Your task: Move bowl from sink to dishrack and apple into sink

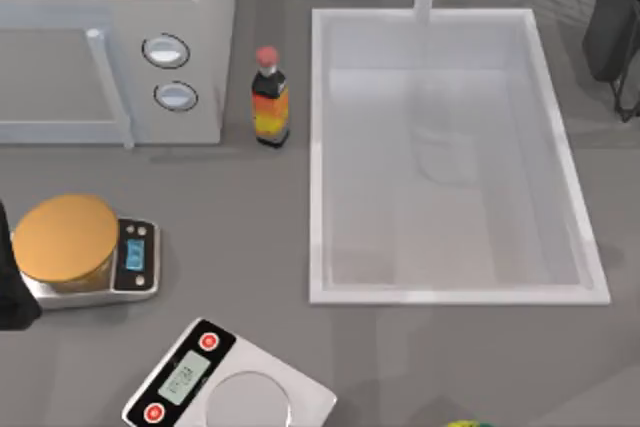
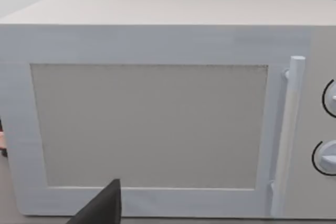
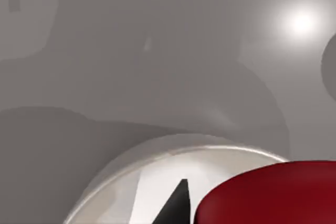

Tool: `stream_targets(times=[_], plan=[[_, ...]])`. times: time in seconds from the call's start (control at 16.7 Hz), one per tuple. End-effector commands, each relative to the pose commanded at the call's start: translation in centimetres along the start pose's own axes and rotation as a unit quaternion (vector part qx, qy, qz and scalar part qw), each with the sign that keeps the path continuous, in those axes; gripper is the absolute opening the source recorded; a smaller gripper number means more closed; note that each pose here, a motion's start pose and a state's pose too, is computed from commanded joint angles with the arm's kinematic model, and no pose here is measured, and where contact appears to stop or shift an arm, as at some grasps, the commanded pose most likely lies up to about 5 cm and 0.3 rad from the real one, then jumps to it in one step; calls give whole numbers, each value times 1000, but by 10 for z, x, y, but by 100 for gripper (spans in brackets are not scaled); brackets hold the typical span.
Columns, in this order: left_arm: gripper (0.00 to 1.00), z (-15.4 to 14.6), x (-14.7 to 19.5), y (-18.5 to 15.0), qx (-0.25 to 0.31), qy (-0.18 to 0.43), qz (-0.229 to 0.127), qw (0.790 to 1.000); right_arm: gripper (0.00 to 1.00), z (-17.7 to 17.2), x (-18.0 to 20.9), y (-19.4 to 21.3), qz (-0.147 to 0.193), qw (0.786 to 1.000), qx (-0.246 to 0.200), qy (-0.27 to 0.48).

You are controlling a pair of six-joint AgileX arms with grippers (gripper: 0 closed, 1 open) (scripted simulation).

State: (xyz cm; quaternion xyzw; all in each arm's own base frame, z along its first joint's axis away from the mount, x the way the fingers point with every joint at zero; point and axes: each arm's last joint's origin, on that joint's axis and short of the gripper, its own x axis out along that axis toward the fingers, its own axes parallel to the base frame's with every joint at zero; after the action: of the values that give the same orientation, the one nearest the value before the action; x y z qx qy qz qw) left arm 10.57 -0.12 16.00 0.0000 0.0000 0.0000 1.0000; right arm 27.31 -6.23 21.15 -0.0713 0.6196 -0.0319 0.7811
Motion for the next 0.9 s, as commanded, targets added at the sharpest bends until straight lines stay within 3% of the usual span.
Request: stream_targets(times=[0.24, 0.42, 0.6, 0.9], plan=[[100, 0, 0, 0, 0, 0, 0, 1000, 0, 40, 10, 47, -65, 987, -45, -137], [100, 0, 0, 0, 0, 0, 0, 1000, 0, 63, 7, 98, -91, 953, -54, -284], [100, 0, 0, 0, 0, 0, 0, 1000, 0, 69, -5, 152, -81, 900, -35, -428], [100, 0, 0, 0, 0, 0, 0, 1000, 0, 41, -26, 218, -16, 817, 30, -575]])
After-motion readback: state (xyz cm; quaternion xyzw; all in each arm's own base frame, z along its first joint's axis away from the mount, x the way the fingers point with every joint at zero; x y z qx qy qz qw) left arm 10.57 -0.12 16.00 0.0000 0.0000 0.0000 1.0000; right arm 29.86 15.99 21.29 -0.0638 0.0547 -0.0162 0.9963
